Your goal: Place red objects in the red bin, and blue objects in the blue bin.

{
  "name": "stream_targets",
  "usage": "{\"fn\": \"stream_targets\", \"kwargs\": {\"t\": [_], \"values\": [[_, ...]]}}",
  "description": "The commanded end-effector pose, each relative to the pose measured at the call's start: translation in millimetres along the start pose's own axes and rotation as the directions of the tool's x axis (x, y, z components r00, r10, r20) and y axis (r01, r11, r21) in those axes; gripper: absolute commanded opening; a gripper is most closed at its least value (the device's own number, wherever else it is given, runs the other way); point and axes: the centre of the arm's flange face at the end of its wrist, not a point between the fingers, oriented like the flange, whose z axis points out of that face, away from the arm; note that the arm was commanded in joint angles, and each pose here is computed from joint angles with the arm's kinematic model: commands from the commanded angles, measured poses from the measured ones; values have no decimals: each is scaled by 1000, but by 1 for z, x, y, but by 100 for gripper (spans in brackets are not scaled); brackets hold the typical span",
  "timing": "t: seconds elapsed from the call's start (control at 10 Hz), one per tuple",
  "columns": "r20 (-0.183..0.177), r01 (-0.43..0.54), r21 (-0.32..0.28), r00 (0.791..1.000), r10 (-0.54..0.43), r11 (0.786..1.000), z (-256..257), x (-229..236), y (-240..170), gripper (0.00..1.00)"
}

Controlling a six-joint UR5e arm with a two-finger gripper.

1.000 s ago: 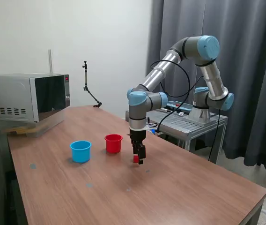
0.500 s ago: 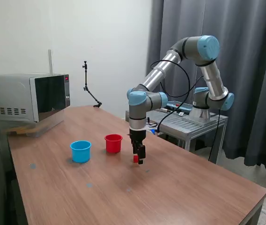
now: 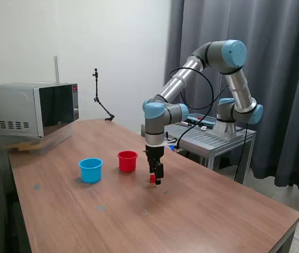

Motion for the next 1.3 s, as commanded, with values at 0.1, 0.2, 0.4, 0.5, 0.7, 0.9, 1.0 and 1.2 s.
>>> {"fn": "stream_targets", "kwargs": {"t": [0.1, 0.2, 0.4, 0.5, 0.7, 0.9, 1.0, 1.2], "values": [[1, 0, 0, 1000, 0, 1000, 0, 0, 0, 100], [1, 2, 0, 1000, -2, 1000, 0, 0, 0, 100], [4, 0, 7, 1000, 0, 1000, 3, -1, -2, 100], [5, 0, 10, 1000, 0, 1000, 4, -1, -3, 100], [6, 2, 13, 1000, -2, 1000, 5, -1, -5, 100], [5, 3, 11, 1000, -3, 1000, 4, -1, -5, 100], [7, 3, 11, 1000, -3, 1000, 4, -1, -5, 100], [9, 2, 8, 1000, -2, 1000, 3, -1, -5, 100]]}}
